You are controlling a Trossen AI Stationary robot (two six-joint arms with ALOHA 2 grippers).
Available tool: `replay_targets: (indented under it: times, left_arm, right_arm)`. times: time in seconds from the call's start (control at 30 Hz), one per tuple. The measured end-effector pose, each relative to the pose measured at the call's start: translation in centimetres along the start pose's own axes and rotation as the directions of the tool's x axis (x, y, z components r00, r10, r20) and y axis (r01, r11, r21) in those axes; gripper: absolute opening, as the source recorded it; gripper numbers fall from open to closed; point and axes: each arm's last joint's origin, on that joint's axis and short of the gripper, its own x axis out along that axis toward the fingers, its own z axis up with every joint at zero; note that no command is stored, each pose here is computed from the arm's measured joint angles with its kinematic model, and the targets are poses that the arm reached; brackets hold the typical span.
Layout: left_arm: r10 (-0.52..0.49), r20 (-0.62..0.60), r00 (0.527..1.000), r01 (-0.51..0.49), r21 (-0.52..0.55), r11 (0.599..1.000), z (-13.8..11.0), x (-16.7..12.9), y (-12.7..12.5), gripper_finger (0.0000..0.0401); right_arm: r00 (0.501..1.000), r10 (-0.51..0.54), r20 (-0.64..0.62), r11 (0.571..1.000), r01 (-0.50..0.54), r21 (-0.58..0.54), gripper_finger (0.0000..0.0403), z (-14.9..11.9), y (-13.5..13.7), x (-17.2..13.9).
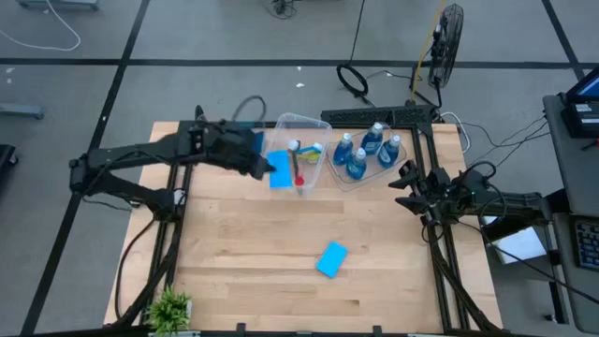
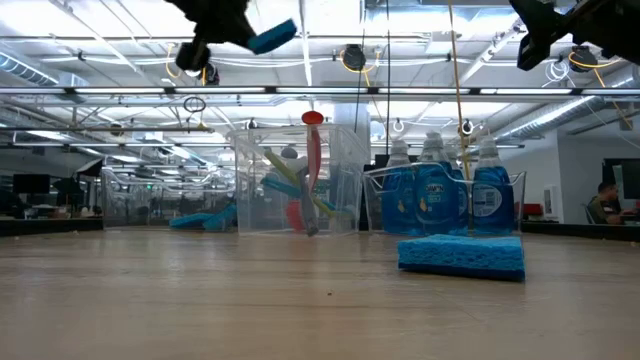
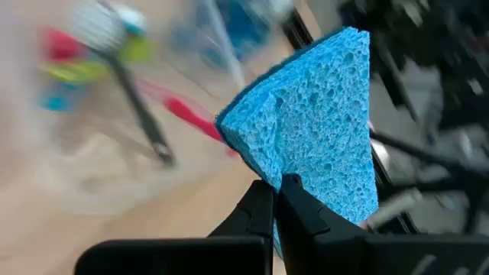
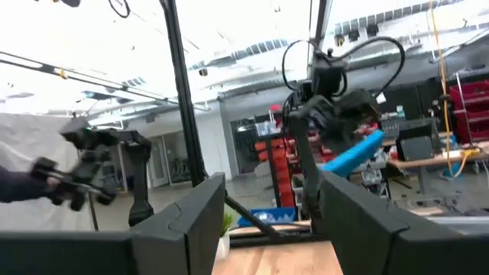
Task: Pick & Place Kitchen Sink Supplies
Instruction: Put the blue sponge into the left transparent bin
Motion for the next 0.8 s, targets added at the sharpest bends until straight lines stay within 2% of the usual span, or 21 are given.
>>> replay_targets:
  times: [0.17,0.27,0.4,0.57,0.8]
  left_arm:
    - [0.216,0.058,0.975,-0.211,-0.077,0.974,0.3,-3.0,2.5,0.0003]
    - [0.35,0.067,0.934,-0.339,-0.129,0.932,0.5,-4.4,4.1,0.0003]
    - [0.479,0.059,0.876,-0.464,-0.164,0.87,1.0,-5.4,6.1,0.0003]
    - [0.564,0.042,0.825,-0.551,-0.167,0.818,2.3,-6.0,8.5,0.0002]
    - [0.586,-0.084,0.806,-0.59,-0.193,0.784,4.4,-6.3,12.8,0.0003]
  right_arm:
    - [0.998,0.018,0.053,1.0,-0.018,-0.014,0.0196,0.6,0.3,-0.5]
    - [0.997,0.025,0.076,1.0,-0.023,-0.021,0.0196,0.8,0.4,-0.7]
    - [0.995,0.031,0.096,0.999,-0.029,-0.027,0.0196,1.0,0.6,-0.9]
    - [0.994,0.033,0.1,0.999,-0.03,-0.029,0.0196,1.1,0.6,-1.0]
    - [0.995,0.029,0.091,0.999,-0.027,-0.028,0.0196,1.0,0.6,-1.0]
